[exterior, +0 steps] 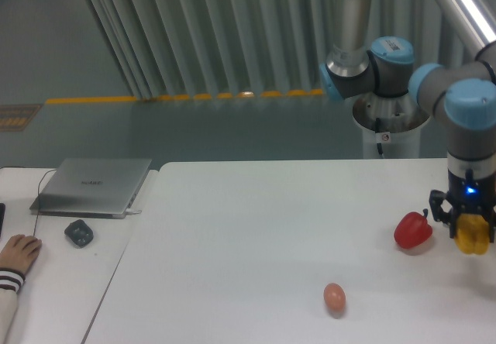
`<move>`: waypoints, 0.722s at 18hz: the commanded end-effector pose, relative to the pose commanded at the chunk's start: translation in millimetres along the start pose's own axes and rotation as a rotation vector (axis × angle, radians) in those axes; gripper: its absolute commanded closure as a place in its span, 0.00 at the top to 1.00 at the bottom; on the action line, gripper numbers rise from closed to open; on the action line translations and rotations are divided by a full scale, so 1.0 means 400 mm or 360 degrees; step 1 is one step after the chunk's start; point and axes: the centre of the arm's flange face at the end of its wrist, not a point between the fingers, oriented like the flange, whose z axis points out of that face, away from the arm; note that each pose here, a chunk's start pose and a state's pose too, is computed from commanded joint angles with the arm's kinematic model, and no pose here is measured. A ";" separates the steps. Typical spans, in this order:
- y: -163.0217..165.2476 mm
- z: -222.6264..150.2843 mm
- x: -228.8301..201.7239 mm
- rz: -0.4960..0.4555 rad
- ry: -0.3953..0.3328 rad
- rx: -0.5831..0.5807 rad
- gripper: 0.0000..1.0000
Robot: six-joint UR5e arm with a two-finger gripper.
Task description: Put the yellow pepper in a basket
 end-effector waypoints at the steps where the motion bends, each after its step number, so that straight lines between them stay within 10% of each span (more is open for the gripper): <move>1: 0.012 -0.013 -0.012 0.0076 -0.0005 -0.0002 0.32; 13: 0.233 -0.036 -0.291 0.0574 -0.0019 -0.0067 0.33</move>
